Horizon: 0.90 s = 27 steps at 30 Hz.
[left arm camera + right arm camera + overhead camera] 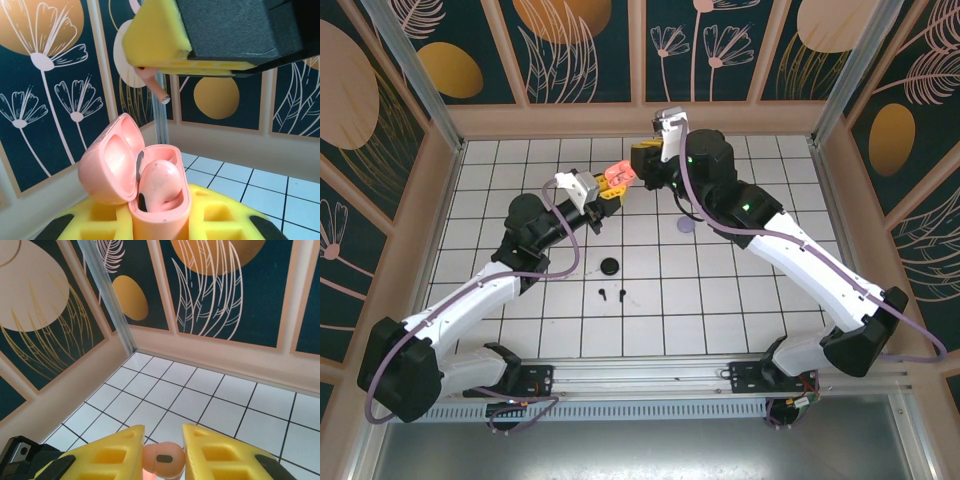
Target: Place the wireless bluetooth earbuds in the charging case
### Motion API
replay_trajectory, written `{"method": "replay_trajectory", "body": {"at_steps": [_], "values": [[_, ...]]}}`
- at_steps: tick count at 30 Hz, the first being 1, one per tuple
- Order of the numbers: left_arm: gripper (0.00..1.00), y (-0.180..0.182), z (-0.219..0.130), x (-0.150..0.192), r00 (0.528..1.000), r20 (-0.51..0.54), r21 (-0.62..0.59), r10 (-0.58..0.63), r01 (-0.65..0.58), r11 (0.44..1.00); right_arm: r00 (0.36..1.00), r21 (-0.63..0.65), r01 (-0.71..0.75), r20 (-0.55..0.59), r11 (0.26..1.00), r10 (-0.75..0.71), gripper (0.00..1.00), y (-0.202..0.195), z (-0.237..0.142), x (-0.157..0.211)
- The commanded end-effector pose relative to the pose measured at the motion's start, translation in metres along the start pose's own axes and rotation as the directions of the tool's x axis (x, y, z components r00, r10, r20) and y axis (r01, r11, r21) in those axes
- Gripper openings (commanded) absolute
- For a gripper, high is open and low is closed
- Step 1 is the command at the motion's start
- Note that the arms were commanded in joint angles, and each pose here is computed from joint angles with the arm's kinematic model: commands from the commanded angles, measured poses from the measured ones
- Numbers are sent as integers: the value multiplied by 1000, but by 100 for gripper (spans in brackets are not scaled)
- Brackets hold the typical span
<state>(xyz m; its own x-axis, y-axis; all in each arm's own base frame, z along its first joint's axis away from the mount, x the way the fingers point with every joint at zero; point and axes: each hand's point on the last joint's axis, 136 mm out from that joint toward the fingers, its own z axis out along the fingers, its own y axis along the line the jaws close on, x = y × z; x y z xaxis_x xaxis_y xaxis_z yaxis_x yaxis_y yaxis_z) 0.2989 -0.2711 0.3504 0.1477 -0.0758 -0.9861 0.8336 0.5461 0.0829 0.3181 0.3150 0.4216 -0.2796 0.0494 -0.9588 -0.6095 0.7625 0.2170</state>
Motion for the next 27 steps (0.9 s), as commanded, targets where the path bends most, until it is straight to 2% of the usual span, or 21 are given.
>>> {"method": "replay_trajectory", "body": {"at_steps": [1, 14, 27], "values": [[0, -7, 4, -11, 1000, 13, 47, 13, -14, 999, 997, -58, 38, 69, 998, -34, 24, 10, -1, -17], [0, -7, 4, -12, 1000, 8, 45, 19, -19, 999, 985, -87, 156, 84, 984, -149, 23, 11, 3, 9], [0, -6, 4, -13, 1000, 12, 42, 23, -24, 999, 987, -84, 153, 56, 985, -149, 22, 8, 9, 24]]}}
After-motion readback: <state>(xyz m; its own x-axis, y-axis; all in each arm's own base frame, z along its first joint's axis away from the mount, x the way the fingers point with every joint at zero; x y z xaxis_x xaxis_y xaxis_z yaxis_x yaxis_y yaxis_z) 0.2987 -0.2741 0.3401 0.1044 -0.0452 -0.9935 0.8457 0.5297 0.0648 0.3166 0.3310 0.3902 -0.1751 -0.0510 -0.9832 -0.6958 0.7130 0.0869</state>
